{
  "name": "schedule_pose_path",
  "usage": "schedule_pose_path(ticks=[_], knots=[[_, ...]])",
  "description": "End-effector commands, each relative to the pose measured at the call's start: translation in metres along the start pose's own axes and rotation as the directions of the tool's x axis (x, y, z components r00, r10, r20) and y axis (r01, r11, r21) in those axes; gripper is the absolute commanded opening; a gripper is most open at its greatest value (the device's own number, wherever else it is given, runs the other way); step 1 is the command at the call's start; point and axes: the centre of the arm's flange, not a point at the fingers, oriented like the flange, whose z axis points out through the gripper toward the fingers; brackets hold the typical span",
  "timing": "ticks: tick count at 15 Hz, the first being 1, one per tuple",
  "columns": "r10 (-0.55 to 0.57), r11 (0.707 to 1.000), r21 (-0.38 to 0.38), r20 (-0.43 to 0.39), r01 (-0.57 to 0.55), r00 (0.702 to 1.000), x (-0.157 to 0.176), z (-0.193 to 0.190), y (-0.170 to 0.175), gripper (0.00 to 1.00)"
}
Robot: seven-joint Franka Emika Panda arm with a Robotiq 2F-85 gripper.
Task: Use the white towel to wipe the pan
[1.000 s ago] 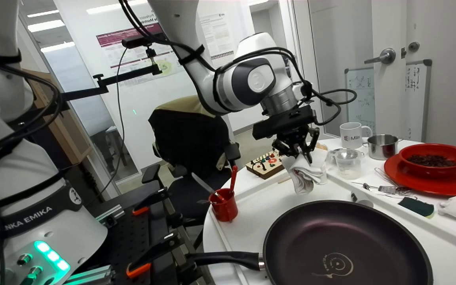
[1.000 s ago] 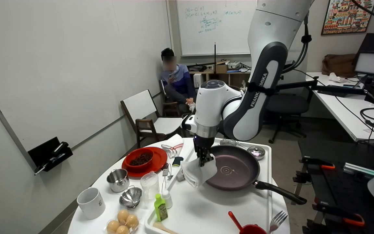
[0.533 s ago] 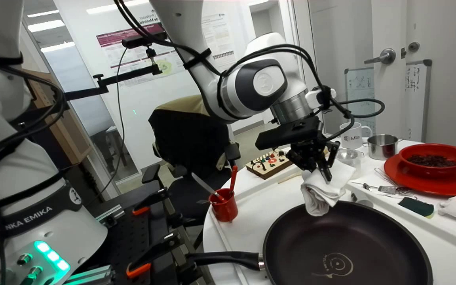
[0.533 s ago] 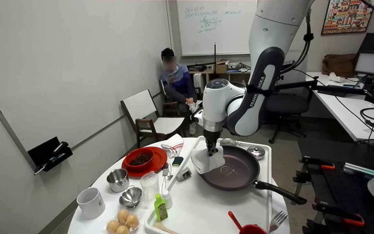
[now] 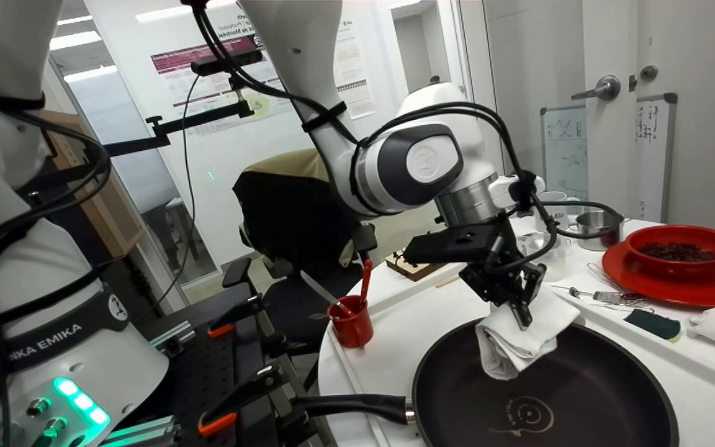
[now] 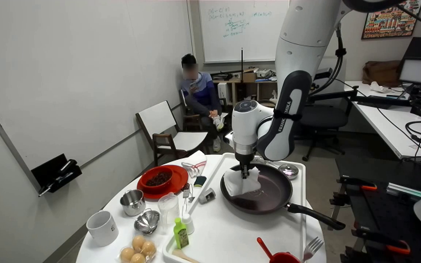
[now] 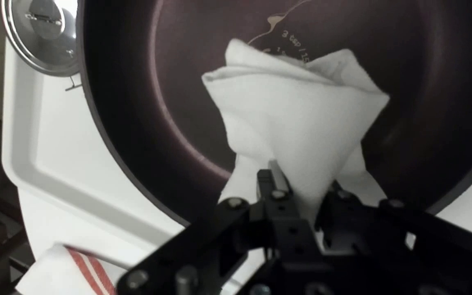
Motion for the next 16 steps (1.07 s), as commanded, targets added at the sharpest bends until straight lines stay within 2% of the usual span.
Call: schedule_pose_path(ticks=[1, 6, 8, 9, 10, 13, 14, 16], knots=[[0.073, 0.997, -0.032, 0.023, -0.072, 0.997, 0.007, 0.017, 0.005, 0.08], [0.155, 0.986, -0.063, 0.032, -0.153, 0.987, 0.006, 0.029, 0.021, 0.08], [0.156, 0.986, -0.071, 0.036, -0.153, 0.987, 0.010, 0.033, 0.021, 0.08], [0.133, 0.990, -0.050, 0.028, -0.131, 0.991, 0.000, 0.027, 0.023, 0.08], [0.132, 0.990, -0.051, 0.029, -0.130, 0.991, 0.000, 0.029, 0.023, 0.15], [0.132, 0.990, -0.050, 0.031, -0.131, 0.991, -0.001, 0.030, 0.022, 0.15], [0.132, 0.990, -0.050, 0.031, -0.131, 0.991, -0.001, 0.030, 0.022, 0.08], [0.115, 0.992, -0.058, 0.019, -0.114, 0.993, 0.006, 0.027, 0.011, 0.08]])
